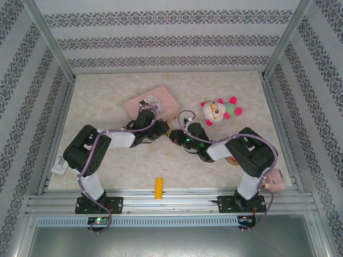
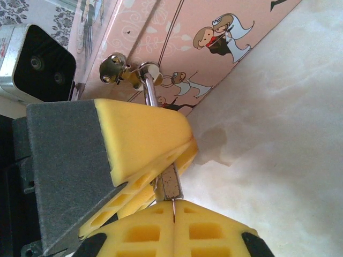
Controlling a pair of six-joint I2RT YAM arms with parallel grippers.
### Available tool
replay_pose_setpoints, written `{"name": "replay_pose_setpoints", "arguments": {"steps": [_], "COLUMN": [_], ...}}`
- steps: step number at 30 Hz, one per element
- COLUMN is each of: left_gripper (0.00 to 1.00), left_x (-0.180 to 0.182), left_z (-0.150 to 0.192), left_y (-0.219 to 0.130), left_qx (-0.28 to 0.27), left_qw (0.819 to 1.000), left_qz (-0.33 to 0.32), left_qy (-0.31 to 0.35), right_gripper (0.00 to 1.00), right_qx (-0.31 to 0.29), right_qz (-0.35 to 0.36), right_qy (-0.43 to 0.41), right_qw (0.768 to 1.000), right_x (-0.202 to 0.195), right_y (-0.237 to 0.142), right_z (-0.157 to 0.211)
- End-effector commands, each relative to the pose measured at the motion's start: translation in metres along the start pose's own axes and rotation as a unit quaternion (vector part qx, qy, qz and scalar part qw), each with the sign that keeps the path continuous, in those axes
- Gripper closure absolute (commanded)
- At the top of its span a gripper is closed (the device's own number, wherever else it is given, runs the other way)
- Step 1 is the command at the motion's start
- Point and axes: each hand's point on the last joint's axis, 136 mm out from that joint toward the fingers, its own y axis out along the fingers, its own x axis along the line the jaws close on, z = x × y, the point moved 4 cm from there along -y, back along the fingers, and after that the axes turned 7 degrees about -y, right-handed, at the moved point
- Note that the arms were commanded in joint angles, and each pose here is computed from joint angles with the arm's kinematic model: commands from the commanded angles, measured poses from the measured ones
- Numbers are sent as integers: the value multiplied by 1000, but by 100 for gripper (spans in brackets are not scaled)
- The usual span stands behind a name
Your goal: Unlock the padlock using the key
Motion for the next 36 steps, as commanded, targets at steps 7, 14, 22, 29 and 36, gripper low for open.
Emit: {"name": "replay_pose_setpoints", "arguments": {"steps": [7, 14, 22, 29, 36], "left_gripper": [84, 84, 85, 84, 85], "left_x": [-19, -17, -14, -12, -13], "left_z": [31, 31, 30, 31, 30], "left_y": [1, 0, -2, -2, -2], "left_qx": [89, 85, 82, 80, 79], "left_qw": [995, 995, 996, 996, 996], "left_qz": [49, 47, 45, 45, 46], "left_qy": [-13, -15, -19, -22, -22], "right_gripper": [100, 89, 83, 82, 83], "right_qx": [-45, -29, -31, -31, -30], "right_qz": [-12, 9, 12, 12, 12], "right_qy": [23, 15, 6, 1, 10], "right_qw": [999, 999, 999, 999, 999], "right_x": [7, 1, 3, 5, 2], "right_y": [4, -3, -10, -12, -9], "right_z": [-26, -17, -13, -12, -9]}}
